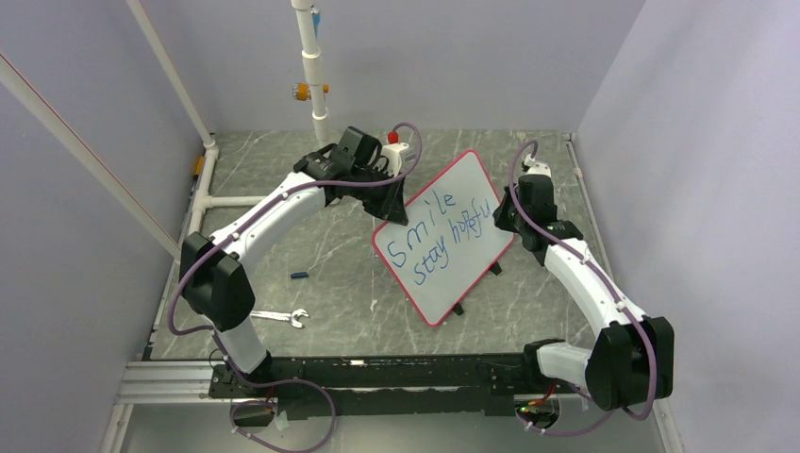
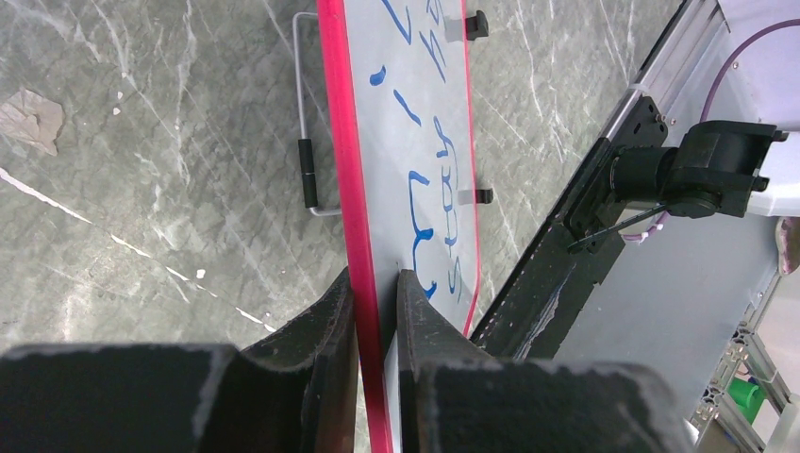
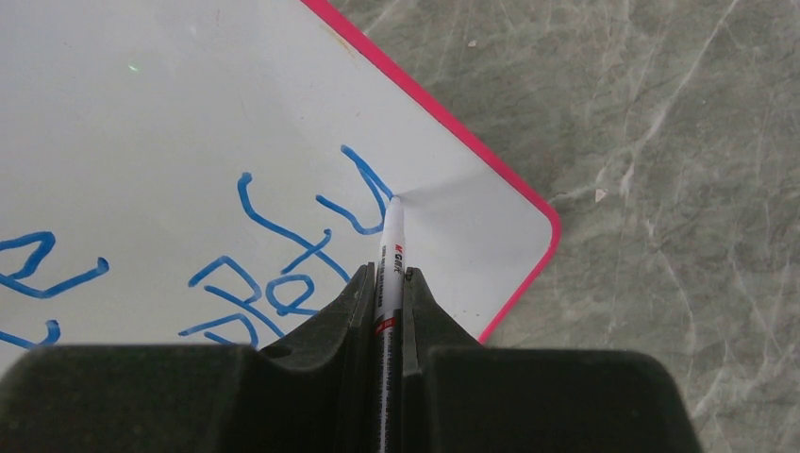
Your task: Write a sentence on the whiteboard
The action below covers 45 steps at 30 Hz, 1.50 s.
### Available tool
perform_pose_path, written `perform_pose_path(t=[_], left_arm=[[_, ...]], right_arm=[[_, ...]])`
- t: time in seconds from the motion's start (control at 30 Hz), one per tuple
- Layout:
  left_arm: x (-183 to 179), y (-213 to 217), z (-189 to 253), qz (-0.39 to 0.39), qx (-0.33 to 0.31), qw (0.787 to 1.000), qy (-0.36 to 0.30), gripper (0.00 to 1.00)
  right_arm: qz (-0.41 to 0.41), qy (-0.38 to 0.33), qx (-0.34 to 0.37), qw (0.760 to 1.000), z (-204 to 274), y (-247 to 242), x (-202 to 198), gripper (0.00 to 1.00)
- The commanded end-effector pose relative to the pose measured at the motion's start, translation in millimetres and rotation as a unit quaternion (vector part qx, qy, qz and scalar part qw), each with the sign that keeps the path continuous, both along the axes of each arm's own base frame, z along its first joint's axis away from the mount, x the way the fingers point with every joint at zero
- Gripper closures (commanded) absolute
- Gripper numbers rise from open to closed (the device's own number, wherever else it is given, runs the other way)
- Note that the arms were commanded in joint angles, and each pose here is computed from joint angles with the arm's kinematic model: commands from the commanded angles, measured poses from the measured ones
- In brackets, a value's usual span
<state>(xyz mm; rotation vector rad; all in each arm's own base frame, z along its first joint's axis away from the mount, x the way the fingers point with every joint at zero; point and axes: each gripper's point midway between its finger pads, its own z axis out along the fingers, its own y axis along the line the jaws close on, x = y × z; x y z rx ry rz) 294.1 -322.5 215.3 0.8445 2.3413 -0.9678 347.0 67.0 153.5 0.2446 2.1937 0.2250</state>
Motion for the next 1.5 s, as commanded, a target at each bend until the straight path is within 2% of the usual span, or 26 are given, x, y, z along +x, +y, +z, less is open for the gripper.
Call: perform_pose_path(t=[0.0, 0.37, 0.73, 1.07, 1.47], left_arm=[[-5.6, -1.7, 14.2, -0.030, -0.003, 0.998, -0.048, 1.00], [-6.5, -1.8, 15.8, -0.030, -0.004, 0.998, -0.049, 1.00], [-6.1, -1.7, 15.3, -0.030, -0.004, 0.998, -0.048, 1.00], [-7.0, -1.3, 16.1, -0.030, -0.004, 0.998, -0.049, 1.00], [-7.2, -1.2, 15.0, -0.030, -0.004, 0.998, -0.048, 1.00]], right_arm=[[0.006, 0.000, 0.010, 1.000, -3.5, 4.2, -5.1, 1.00], [-0.014, 0.004, -0.005, 1.000, -4.9, -5.8, -10.9, 1.00], [-0.045, -0.060, -0.019, 0.997, 56.5, -20.4, -9.6, 1.00], [-0.042, -0.114, 0.007, 0.993, 88.0, -12.5, 8.9, 1.00], [-0.021, -0.114, 0.033, 0.993, 94.7, 1.3, 39.9, 1.00]])
